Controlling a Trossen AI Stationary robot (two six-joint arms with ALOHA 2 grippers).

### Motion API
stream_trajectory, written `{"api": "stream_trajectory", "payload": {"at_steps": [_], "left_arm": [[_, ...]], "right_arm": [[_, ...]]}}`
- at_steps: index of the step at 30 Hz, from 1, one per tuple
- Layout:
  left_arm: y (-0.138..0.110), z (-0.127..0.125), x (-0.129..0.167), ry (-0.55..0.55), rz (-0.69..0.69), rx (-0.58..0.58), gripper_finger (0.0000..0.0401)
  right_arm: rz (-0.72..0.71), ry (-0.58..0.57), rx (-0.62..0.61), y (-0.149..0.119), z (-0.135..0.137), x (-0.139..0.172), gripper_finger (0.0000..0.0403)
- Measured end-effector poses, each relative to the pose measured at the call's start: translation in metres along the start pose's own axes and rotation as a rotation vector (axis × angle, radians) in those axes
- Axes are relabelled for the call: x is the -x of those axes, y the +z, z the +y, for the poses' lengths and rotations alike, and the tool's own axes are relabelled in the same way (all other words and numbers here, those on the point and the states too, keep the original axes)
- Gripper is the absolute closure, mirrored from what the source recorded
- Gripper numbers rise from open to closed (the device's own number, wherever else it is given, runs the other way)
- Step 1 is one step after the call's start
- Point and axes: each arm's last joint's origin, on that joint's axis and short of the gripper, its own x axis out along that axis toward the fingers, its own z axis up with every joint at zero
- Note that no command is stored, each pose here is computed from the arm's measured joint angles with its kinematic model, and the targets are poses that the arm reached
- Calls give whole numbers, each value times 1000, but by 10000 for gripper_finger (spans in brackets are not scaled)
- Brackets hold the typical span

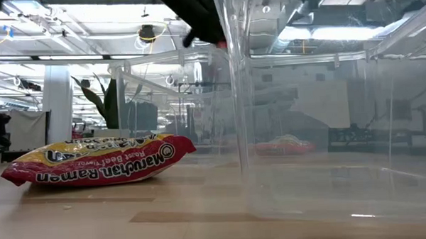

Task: Sort Maruchan noodles
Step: Put the orange noodle pack into the top transparent bin, then put the top red noodle pack into the middle transparent bin

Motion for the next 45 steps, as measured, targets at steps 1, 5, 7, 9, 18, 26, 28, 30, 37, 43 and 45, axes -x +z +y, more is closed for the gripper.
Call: {"api": "stream_trajectory", "payload": {"at_steps": [1, 5, 7, 9, 18, 26, 28, 30, 37, 43, 45], "left_arm": [[-1, -1, -11, -3, -2, -8, 401], [-5, -6, -50, -5, -26, -17, 400], [-6, -7, -62, -21, -25, -17, 394], [-6, -8, -72, -48, -21, -33, 379], [0, -8, -74, -22, 28, -51, 230], [19, 13, -1, -23, 360, -50, 150], [23, 22, 17, 0, 371, -39, 149], [27, 32, 38, 20, 312, -9, 150], [-41, 55, 96, 51, 129, 189, 152], [-129, 63, 123, 129, 208, 325, 153], [-149, 66, 124, 170, 271, 355, 153]], "right_arm": [[-6, 6, 0, 1, 1, 2, 101], [-15, 15, 0, 3, 3, 7, 101], [-15, 15, 0, 3, 3, 7, 101], [-15, 15, 0, 3, 3, 7, 101], [-10, 10, -4, 2, 2, 5, 101], [2, 12, -3, 2, 2, 5, 101], [12, 5, -3, 1, 1, 5, 101], [20, 4, -3, 0, 1, 5, 101], [46, -15, -4, -2, -1, 5, 101], [60, -28, -4, -3, -3, 5, 101], [62, -30, -4, -4, -3, 5, 101]]}}
